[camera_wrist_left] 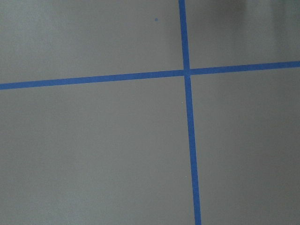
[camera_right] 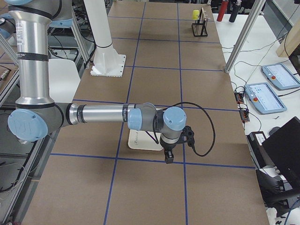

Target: Left arm grabs green cup and hands to right arm on tray

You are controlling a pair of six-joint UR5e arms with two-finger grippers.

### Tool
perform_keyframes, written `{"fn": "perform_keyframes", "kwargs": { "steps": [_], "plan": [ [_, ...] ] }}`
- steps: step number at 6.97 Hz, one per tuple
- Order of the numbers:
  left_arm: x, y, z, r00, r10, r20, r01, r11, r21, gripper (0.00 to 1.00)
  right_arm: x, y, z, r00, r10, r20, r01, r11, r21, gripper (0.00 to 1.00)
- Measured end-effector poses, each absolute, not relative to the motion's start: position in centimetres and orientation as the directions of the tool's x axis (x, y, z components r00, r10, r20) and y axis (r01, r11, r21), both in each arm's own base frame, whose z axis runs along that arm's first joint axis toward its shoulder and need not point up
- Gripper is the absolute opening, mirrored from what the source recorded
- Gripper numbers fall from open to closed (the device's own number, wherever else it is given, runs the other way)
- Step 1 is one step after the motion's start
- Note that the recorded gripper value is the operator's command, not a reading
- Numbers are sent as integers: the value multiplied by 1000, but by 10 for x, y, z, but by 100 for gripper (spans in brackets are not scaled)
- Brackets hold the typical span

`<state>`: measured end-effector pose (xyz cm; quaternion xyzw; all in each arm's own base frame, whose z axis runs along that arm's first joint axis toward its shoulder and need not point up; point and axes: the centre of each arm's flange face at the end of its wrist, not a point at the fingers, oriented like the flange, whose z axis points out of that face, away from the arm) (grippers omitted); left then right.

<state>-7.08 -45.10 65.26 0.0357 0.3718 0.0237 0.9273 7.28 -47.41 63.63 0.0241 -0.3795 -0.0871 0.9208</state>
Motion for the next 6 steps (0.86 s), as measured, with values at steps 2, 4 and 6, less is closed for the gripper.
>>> {"fn": "perform_keyframes", "kwargs": {
  "steps": [2,4,6],
  "plan": [
    [-71,-451,653,723,71,-687,-18,996,85,100,73,-474,640,697,-175,695,143,984,104,99],
    [-71,-451,653,725,71,-685,-18,996,85,100,73,-474,640,697,-174,695,143,984,103,99],
    [-71,-451,653,731,71,-678,-19,996,84,100,73,-474,640,697,-174,696,143,984,103,99]
  ]
}}
